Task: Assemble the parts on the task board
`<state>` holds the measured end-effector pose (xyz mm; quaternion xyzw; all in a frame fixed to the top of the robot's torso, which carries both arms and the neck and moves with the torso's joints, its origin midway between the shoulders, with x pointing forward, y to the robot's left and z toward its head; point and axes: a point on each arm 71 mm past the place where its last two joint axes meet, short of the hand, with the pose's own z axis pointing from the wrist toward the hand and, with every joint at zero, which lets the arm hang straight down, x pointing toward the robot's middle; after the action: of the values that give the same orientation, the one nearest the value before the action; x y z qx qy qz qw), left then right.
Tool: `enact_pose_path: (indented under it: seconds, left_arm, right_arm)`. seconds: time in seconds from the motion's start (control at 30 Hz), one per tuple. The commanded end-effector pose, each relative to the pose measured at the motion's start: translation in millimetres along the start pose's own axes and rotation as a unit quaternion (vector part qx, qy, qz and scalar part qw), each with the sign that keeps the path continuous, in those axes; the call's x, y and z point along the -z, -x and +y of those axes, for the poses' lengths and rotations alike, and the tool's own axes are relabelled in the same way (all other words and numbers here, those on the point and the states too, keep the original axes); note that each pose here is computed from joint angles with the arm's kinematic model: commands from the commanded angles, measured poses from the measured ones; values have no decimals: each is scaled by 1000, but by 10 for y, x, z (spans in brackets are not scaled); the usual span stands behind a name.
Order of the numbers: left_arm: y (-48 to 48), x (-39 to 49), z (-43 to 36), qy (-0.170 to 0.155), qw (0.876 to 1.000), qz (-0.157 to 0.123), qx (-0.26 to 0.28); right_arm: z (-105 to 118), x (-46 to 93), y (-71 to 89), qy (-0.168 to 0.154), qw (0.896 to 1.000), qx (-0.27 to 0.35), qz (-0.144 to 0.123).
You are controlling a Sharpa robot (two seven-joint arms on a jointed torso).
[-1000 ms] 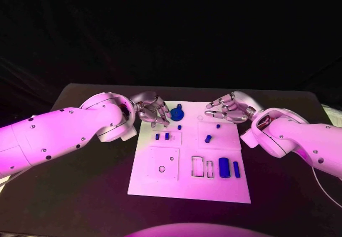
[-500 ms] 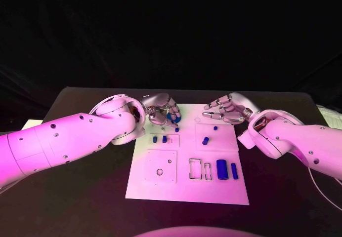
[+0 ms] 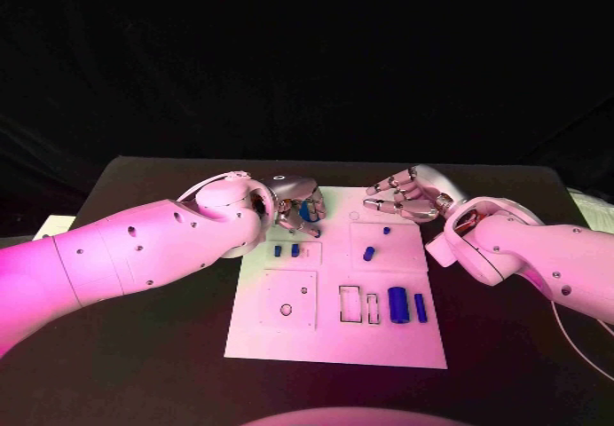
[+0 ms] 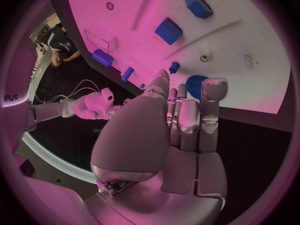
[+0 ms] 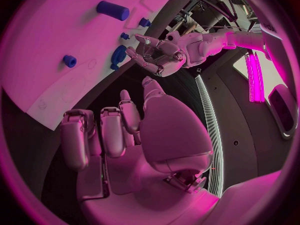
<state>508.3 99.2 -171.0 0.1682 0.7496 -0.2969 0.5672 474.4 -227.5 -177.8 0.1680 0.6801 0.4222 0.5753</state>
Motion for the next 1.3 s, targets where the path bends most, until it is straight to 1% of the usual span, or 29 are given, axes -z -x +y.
enact_pose_path:
  seconds: [0.03, 0.2, 0.53, 0.67, 0.9, 1.0, 1.3]
  left_arm:
    - [-38, -32, -14, -3, 999, 22, -28]
    - [-57, -60, -26, 0, 999, 26, -32]
    - [-87, -105, -25, 15, 998, 38, -40]
    - [-111, -122, -36, 17, 998, 44, -43]
    - [-164, -139, -31, 26, 997, 59, -50]
    - [-185, -147, -32, 28, 996, 64, -52]
    - [-233, -179, -71, 24, 996, 70, -53]
  right_arm:
    - [12, -4, -6, 5, 1000, 3, -3]
    - [14, -6, -12, 5, 1000, 3, 0]
    - [18, -10, -24, 5, 1000, 2, 4]
    - [20, -12, -28, 5, 1000, 2, 5]
    - [22, -15, -33, 5, 1000, 2, 6]
    - [24, -17, -36, 6, 1000, 1, 7]
    - [27, -21, -43, 6, 1000, 1, 8]
